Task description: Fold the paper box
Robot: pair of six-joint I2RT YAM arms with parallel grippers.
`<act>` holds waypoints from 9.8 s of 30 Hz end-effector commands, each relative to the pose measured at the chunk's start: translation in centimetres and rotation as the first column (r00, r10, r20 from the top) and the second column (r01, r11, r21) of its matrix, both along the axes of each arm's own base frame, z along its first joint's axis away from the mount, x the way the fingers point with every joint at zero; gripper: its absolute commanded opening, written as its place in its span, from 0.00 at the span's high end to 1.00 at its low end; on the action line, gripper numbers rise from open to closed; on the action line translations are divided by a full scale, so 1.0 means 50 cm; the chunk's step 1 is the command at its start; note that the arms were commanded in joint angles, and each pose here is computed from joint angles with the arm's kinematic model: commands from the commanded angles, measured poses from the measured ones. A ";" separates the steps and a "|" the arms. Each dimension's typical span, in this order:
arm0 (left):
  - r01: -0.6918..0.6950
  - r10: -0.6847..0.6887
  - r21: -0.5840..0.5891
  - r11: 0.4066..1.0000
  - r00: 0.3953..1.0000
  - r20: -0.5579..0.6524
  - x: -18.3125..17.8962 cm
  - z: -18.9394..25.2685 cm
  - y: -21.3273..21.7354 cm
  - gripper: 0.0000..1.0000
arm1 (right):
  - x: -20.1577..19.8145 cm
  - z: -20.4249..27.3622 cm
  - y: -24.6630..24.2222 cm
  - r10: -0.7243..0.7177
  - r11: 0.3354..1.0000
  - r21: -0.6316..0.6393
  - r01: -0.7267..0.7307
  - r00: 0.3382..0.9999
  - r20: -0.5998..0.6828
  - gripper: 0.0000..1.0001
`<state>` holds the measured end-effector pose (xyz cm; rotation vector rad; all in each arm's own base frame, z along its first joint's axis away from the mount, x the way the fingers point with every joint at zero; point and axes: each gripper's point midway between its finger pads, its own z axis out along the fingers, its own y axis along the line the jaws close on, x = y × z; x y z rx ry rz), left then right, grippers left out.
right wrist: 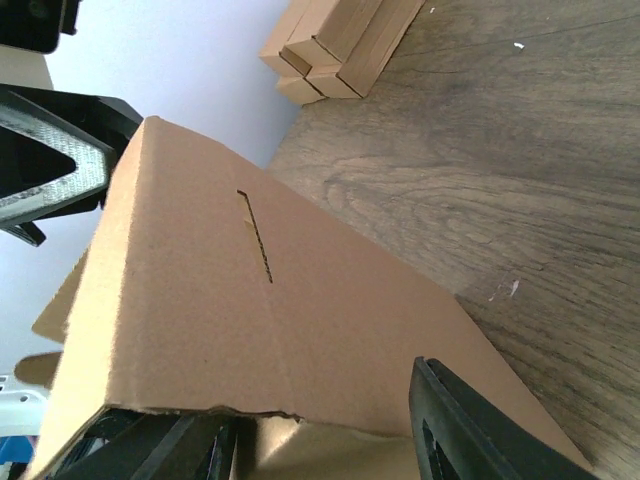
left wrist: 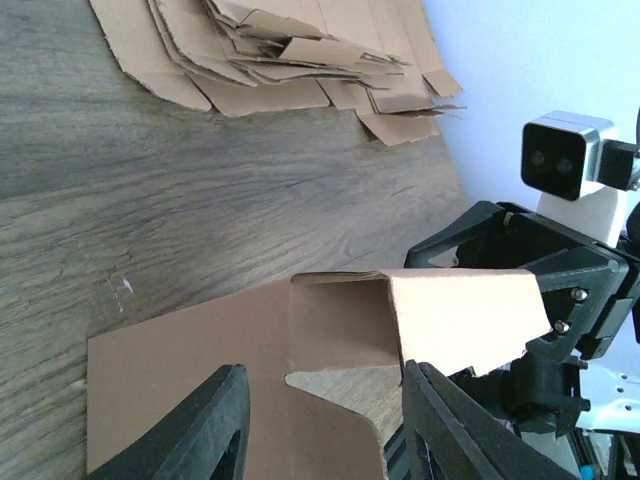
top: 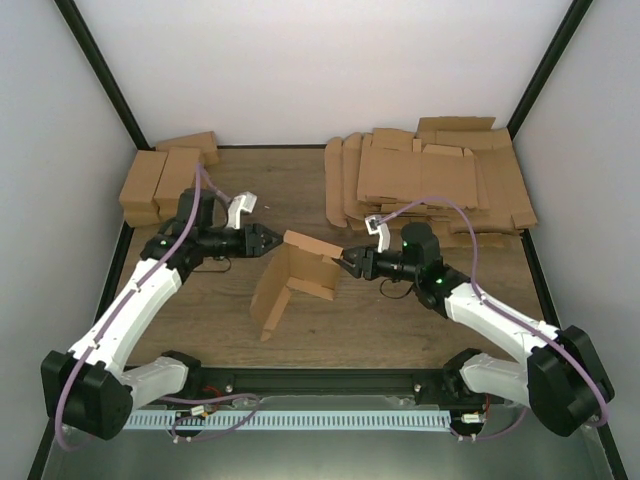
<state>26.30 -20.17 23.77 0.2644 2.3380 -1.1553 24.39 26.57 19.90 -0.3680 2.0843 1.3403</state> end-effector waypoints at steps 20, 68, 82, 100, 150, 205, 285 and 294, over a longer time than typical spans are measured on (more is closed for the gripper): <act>-0.099 0.102 -0.049 0.994 0.994 0.051 0.042 0.017 0.073 0.51 | 0.014 0.030 0.010 0.022 1.000 -0.007 -0.022 0.999 0.037 0.51; 0.099 -0.118 -0.151 0.984 0.985 -0.126 0.025 -0.100 -0.028 0.74 | 0.004 0.052 -0.008 0.018 0.998 -0.062 -0.011 0.994 0.107 0.33; 0.103 -0.121 -0.146 0.984 0.985 -0.121 0.023 -0.095 -0.031 0.74 | -0.035 0.133 -0.050 0.012 0.996 -0.084 0.017 0.944 0.331 0.28; 0.105 -0.121 -0.139 0.985 0.986 -0.112 0.018 -0.090 -0.029 0.74 | 0.015 0.105 0.056 0.280 0.940 -0.264 -0.214 0.929 0.244 0.56; 0.080 -0.076 0.034 0.996 0.992 -0.096 -0.044 -0.097 0.019 0.55 | 0.010 0.025 0.086 0.344 0.759 -0.650 -0.033 0.868 0.358 0.40; 0.017 -0.021 -0.101 0.995 0.999 -0.036 0.011 0.000 -0.007 0.42 | -0.004 -0.036 0.129 0.375 0.621 -0.768 0.158 0.800 0.469 0.47; 0.023 -0.022 0.011 1.000 0.996 -0.084 0.035 -0.088 -0.008 0.68 | 0.020 0.022 0.157 0.553 0.351 -0.802 0.483 0.584 0.594 0.59; 0.029 -0.028 0.010 1.000 0.996 -0.084 0.035 -0.090 -0.010 0.68 | 0.018 0.050 0.170 0.635 0.378 -0.766 0.520 0.457 0.623 0.53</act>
